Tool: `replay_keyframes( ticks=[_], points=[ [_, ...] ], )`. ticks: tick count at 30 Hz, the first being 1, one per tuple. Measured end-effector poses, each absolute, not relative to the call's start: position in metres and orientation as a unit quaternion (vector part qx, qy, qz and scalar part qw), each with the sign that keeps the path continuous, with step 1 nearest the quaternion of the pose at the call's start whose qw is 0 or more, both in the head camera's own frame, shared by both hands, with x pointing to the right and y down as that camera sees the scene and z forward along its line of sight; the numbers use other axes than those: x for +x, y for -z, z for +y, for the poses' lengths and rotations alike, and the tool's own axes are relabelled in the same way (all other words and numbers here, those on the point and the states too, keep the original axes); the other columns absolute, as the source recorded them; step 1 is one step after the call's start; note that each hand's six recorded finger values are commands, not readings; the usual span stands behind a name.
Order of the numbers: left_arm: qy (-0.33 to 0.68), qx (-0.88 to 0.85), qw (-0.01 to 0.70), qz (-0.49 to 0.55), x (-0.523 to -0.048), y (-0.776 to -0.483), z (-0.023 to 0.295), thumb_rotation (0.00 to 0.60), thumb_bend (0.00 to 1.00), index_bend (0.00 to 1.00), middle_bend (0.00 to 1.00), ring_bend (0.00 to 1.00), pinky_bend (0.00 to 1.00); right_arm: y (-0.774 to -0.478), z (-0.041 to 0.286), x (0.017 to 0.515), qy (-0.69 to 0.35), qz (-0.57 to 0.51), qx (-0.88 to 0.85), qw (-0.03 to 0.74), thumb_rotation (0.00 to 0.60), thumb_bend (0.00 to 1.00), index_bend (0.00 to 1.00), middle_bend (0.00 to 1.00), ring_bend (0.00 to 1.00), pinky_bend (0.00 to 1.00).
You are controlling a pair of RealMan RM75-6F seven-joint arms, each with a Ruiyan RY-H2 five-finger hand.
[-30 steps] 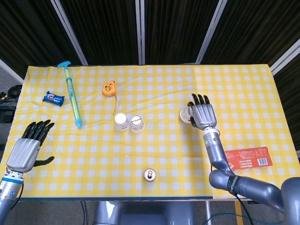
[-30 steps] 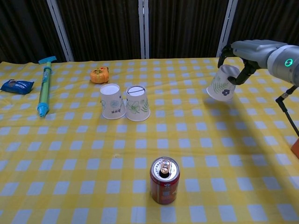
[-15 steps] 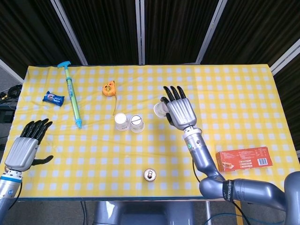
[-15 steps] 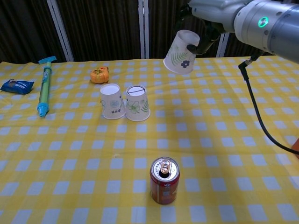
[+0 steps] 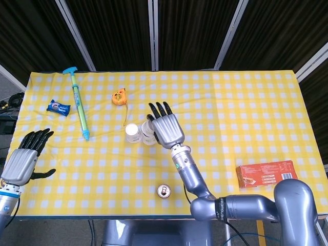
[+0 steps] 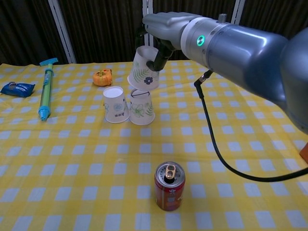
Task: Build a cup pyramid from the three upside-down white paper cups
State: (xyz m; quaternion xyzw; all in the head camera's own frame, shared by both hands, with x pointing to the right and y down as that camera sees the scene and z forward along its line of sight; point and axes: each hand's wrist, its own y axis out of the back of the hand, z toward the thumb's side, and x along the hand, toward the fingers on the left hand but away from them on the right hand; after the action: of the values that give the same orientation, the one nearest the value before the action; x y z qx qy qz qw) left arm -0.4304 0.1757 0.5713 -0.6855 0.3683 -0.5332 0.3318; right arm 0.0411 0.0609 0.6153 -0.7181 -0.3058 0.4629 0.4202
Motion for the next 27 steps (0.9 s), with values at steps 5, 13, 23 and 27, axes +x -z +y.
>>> replay_keyframes(
  ticks=[5, 13, 23, 27],
  points=[
    [0.531, -0.689, 0.329, 0.367, -0.431, -0.571, 0.175, 0.600, 0.12, 0.00, 0.00, 0.00, 0.00, -0.619, 0.060, 0.029, -0.461, -0.309, -0.718, 0.420, 0.600, 0.38, 0.41, 0.07, 0.00, 0.07],
    [0.532, -0.690, 0.324, 0.370, -0.433, -0.571, 0.174, 0.600, 0.12, 0.00, 0.00, 0.00, 0.00, -0.630, 0.062, 0.016, -0.462, -0.307, -0.723, 0.411, 0.600, 0.38, 0.41, 0.07, 0.00, 0.07],
    [0.537, -0.687, 0.317, 0.373, -0.437, -0.573, 0.172, 0.600, 0.12, 0.00, 0.00, 0.00, 0.00, -0.641, 0.063, 0.000, -0.459, -0.308, -0.730, 0.402, 0.600, 0.38, 0.41, 0.07, 0.00, 0.08],
    [0.539, -0.687, 0.315, 0.372, -0.438, -0.573, 0.172, 0.600, 0.12, 0.00, 0.00, 0.00, 0.00, -0.645, 0.062, 0.000, -0.460, -0.309, -0.727, 0.405, 0.600, 0.36, 0.40, 0.07, 0.00, 0.07]
  ],
)
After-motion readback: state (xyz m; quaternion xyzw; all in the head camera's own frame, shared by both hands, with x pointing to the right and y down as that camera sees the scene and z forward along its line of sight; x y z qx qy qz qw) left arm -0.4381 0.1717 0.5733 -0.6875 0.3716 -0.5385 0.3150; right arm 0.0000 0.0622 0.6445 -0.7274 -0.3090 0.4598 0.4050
